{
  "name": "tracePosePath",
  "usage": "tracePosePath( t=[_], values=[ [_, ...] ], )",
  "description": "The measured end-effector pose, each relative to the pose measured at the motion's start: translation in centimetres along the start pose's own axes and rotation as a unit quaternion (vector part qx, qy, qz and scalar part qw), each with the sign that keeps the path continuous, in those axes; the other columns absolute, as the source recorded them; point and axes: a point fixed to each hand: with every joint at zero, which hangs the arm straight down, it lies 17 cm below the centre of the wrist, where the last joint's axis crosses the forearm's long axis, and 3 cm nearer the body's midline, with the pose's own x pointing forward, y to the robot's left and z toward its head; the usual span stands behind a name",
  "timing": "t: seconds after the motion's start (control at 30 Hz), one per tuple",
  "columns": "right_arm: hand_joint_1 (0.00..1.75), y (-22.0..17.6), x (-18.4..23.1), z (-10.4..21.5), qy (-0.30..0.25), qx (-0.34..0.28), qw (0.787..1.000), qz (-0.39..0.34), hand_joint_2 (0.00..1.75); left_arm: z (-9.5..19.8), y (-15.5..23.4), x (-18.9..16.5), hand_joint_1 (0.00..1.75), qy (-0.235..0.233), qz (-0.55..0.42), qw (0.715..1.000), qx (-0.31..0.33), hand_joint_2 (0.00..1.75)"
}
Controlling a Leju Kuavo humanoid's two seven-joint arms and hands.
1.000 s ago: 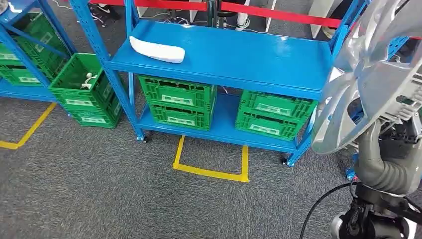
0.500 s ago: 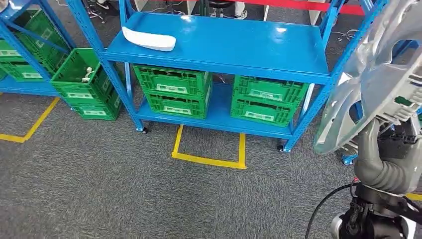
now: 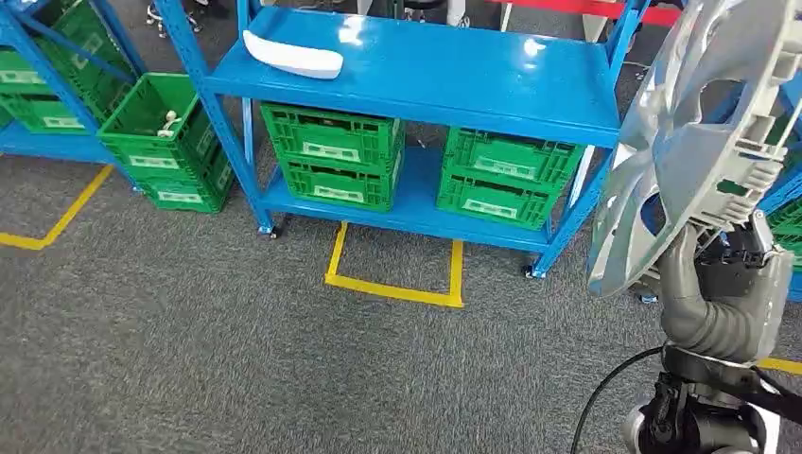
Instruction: Take the parts from the cabinet and place them on the table.
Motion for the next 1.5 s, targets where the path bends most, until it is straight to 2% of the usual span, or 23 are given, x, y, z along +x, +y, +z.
tracePosePath(
  t=[0.63,1.5],
  values=[
    [1.75,2.0,-3.4,0.7,0.052,0.034,0.998,0.012,1.75,0.0,-0.2,0.0,0.0,0.003,0.01,1.0,-0.005,1.75],
    [1.75,4.0,-5.4,1.8,0.077,0.064,0.995,0.012,1.75,0.3,-1.4,0.0,0.0,0.009,0.007,1.0,-0.02,1.75]
  ],
)
